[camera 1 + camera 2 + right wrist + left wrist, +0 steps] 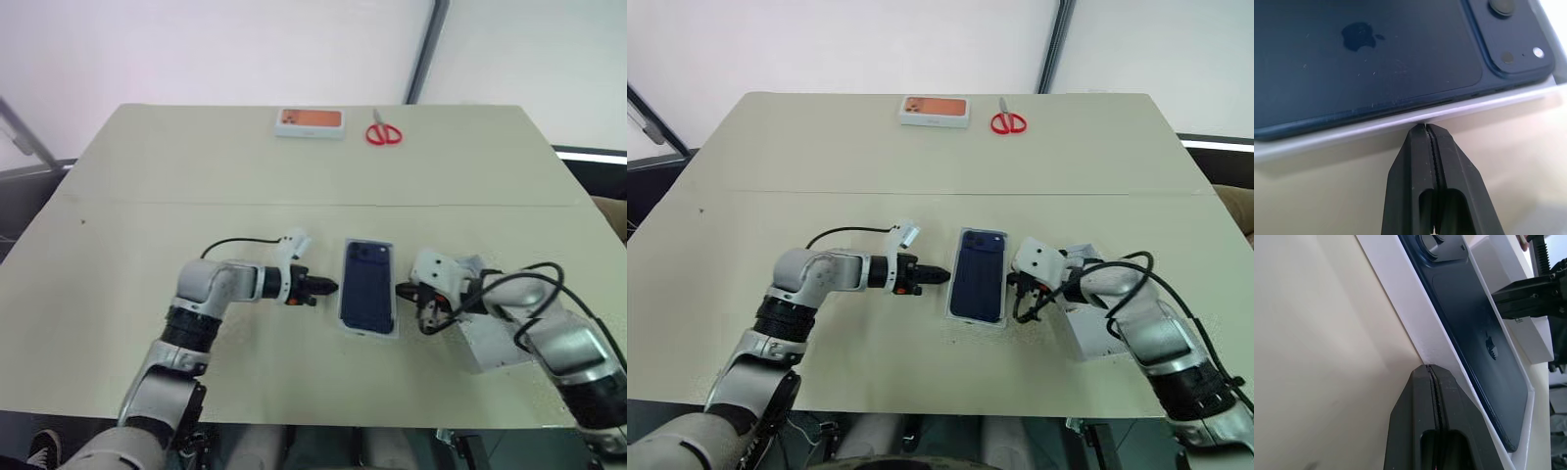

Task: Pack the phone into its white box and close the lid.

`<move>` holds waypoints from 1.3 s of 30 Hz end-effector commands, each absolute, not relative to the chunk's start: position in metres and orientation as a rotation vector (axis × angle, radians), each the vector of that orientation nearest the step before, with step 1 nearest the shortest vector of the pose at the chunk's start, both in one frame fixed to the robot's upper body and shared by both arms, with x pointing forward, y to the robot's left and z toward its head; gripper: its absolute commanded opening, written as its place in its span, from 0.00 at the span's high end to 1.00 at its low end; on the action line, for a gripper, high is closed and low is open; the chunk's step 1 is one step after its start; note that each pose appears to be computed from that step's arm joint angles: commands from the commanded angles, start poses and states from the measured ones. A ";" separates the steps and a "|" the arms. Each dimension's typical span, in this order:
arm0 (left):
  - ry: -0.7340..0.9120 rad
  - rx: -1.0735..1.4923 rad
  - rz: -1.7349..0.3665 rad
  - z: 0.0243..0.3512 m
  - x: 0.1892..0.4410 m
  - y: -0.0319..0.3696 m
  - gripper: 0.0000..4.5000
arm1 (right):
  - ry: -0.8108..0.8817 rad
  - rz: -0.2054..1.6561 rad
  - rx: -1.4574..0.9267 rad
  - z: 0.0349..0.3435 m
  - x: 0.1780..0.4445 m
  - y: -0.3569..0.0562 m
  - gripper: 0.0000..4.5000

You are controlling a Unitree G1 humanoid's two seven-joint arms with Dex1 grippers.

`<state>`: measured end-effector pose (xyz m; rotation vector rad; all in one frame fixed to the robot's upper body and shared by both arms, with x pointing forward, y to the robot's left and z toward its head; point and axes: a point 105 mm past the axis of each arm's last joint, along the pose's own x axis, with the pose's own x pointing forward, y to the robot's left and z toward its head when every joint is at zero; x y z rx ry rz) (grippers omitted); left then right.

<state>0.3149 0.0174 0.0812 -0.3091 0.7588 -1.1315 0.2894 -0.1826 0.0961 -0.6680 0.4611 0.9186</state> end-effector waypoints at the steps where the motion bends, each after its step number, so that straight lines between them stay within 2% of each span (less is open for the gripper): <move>1: 0.777 -0.278 -1.229 0.079 0.303 -0.003 0.99 | 0.449 0.888 -0.676 0.103 0.288 -0.191 1.00; 13: 0.776 -0.273 -1.249 0.076 0.300 -0.010 0.99 | 0.470 0.863 -0.689 0.101 0.285 -0.200 1.00; 29: 0.690 -0.257 -1.142 0.085 0.320 0.028 0.99 | 0.463 0.808 -0.759 0.108 0.304 -0.218 1.00; 34: 0.643 -0.257 -1.135 0.093 0.322 0.036 0.99 | 0.478 0.802 -0.762 0.106 0.303 -0.226 1.00; 39: 0.527 -0.171 -1.124 0.101 0.327 0.057 0.99 | 0.460 0.874 -0.651 0.114 0.291 -0.210 1.00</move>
